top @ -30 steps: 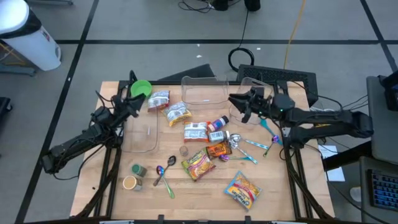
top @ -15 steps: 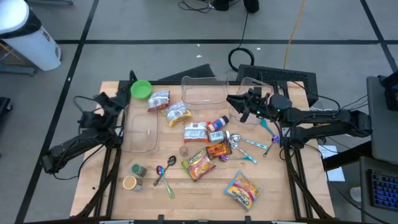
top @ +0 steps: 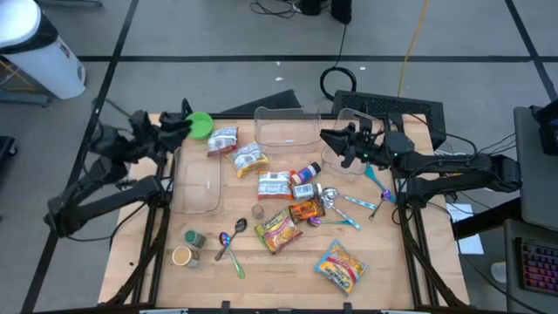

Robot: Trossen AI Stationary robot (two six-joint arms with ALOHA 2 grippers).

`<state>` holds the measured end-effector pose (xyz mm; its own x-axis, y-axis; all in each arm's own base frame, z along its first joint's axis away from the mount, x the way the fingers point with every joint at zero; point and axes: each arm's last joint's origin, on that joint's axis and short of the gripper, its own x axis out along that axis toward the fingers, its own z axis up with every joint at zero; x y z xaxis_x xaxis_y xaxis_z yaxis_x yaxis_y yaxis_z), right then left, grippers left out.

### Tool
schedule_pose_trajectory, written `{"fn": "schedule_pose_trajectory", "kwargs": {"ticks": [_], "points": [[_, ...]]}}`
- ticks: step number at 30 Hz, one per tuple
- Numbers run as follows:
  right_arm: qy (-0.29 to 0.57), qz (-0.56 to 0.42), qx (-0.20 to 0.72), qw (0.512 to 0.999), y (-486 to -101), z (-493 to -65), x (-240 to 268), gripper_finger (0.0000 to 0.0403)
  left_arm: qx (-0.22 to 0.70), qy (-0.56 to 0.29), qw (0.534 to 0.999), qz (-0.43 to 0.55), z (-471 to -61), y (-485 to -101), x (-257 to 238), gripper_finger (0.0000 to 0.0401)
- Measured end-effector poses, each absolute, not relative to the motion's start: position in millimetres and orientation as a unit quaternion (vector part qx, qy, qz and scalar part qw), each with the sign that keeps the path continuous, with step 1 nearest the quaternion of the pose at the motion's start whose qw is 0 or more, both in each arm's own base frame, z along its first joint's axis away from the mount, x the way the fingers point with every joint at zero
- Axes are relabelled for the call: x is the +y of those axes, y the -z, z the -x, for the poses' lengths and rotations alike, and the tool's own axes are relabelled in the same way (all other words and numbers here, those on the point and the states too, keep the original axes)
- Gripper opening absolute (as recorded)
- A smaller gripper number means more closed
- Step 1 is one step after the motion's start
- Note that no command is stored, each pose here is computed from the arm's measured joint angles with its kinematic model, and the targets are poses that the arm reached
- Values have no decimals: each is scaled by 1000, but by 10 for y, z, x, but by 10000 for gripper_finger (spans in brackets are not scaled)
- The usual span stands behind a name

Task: Pick & Place Food Item
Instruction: Put the red noodle pack into the right transparent bin

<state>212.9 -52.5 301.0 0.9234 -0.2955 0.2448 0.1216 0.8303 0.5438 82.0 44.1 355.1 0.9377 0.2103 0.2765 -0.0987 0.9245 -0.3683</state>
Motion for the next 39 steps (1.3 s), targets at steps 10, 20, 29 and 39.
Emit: {"fn": "schedule_pose_trajectory", "kwargs": {"ticks": [10, 20, 29, 39], "points": [[91, -281, -155, 943, -3006, -2139, -494, 133, -96, -20, 975, 201, -1215, -3615, 668, 166], [88, -305, -152, 936, -2995, -2141, -494, 210, -141, 18, 961, 238, -1505, -3651, 860, 166], [53, -304, -134, 942, -2985, -2148, -472, 263, -184, 48, 943, 272, -1719, -3647, 995, 178], [42, -291, -130, 947, -2988, -2140, -503, 276, -169, 76, 917, 353, -2081, -3485, 935, 262]]}}
